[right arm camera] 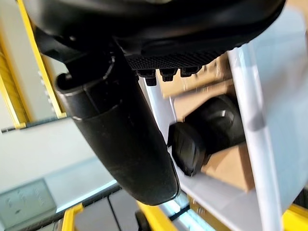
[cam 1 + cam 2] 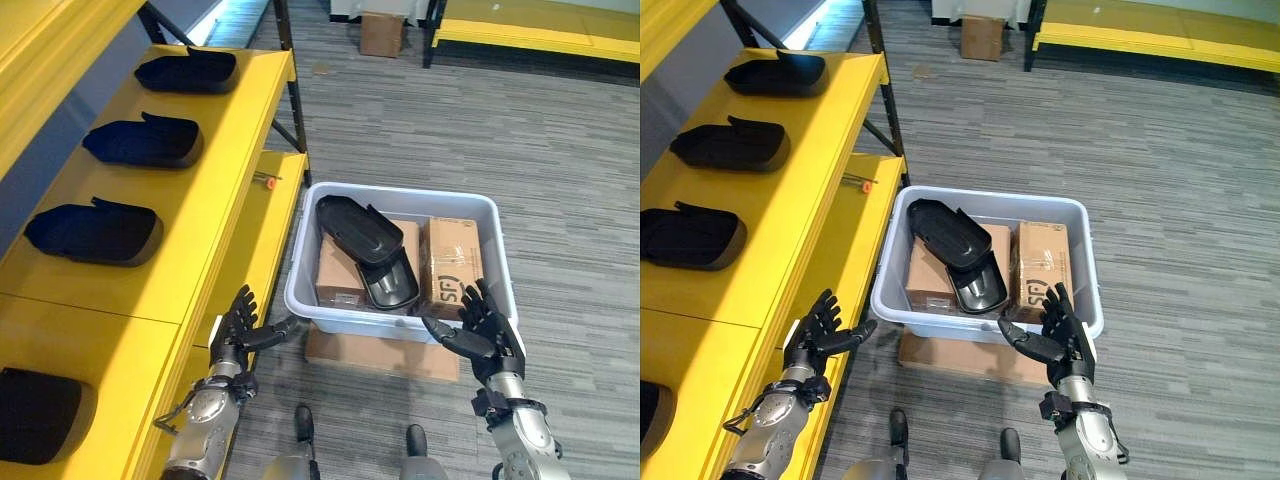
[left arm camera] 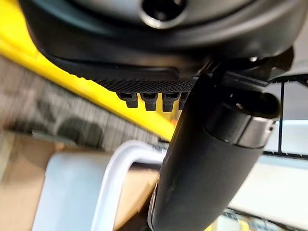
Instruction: Move parts from the plastic box to the shelf.
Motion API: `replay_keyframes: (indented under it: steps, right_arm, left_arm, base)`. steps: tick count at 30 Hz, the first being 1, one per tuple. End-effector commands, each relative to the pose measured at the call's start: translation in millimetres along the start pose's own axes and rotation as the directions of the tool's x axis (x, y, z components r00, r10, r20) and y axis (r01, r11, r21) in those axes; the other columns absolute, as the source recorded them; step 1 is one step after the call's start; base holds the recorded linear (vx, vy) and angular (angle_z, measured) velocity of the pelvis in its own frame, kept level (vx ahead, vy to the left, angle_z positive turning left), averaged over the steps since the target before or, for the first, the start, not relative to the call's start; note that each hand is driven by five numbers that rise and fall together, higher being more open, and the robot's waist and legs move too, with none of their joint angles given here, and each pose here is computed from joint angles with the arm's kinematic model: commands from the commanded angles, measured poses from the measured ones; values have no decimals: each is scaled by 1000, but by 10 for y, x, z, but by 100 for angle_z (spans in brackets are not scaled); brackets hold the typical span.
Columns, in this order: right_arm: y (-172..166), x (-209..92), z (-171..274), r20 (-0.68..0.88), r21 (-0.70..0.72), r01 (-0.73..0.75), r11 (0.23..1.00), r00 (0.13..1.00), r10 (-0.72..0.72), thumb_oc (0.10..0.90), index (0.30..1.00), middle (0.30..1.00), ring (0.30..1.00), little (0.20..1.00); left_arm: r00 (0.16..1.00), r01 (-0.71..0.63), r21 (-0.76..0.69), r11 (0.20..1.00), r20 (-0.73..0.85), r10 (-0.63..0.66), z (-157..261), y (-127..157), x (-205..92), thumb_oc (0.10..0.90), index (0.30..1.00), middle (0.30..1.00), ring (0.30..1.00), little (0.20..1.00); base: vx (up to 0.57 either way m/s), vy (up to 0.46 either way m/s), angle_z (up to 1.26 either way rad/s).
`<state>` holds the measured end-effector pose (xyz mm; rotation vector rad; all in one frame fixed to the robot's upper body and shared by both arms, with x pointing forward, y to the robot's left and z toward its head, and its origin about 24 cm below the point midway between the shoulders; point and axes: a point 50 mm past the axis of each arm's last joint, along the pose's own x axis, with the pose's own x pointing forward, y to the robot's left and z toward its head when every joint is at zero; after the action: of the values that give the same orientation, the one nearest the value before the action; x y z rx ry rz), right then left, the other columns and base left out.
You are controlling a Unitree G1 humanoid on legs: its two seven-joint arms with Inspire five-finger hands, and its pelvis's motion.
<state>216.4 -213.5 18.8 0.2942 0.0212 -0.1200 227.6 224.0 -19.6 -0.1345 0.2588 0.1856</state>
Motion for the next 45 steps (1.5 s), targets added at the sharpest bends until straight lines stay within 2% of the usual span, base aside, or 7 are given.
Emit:
replay_keyframes:
  steps: [1,7,15,17,24,32,45]
  right_arm:
    - [-60,54,521,241,-118,-5,993,970,33,900,1000,1000,1000,1000]
    - [-117,122,644,265,-314,48,948,963,39,900,1000,1000,1000,1000]
    - [-327,499,1098,362,-652,230,722,932,30,900,1000,1000,1000,1000]
    - [-281,688,1276,356,-770,240,591,930,87,900,1000,1000,1000,1000]
    - [44,1062,1760,355,-910,272,313,901,248,900,1000,1000,1000,1000]
    - [427,1319,2255,333,-940,337,52,872,360,900,1000,1000,1000,1000]
    - [849,1544,2544,263,-922,352,-160,874,410,900,1000,1000,1000,1000]
  left_arm:
    - [984,11,-34,999,180,-5,312,-5,-2,900,1000,1000,1000,1000]
    - [985,5,-12,1000,173,-3,303,34,-23,900,1000,1000,1000,1000]
    - [984,39,26,999,175,-43,334,22,-4,900,1000,1000,1000,1000]
    - [983,56,35,998,170,-61,335,16,0,900,1000,1000,1000,1000]
    - [980,105,35,994,164,-109,339,-52,-10,900,1000,1000,1000,1000]
    - [973,136,54,989,179,-144,411,-108,18,900,1000,1000,1000,1000]
    - [965,138,38,990,218,-143,515,-152,69,900,1000,1000,1000,1000]
  base:
    - [29,8,-8]
    - [28,-8,-1]
    - [10,-39,14]
    - [-29,-19,11]
    - [-20,-22,6]
    - [-30,-7,10]
    - [-19,-2,10]
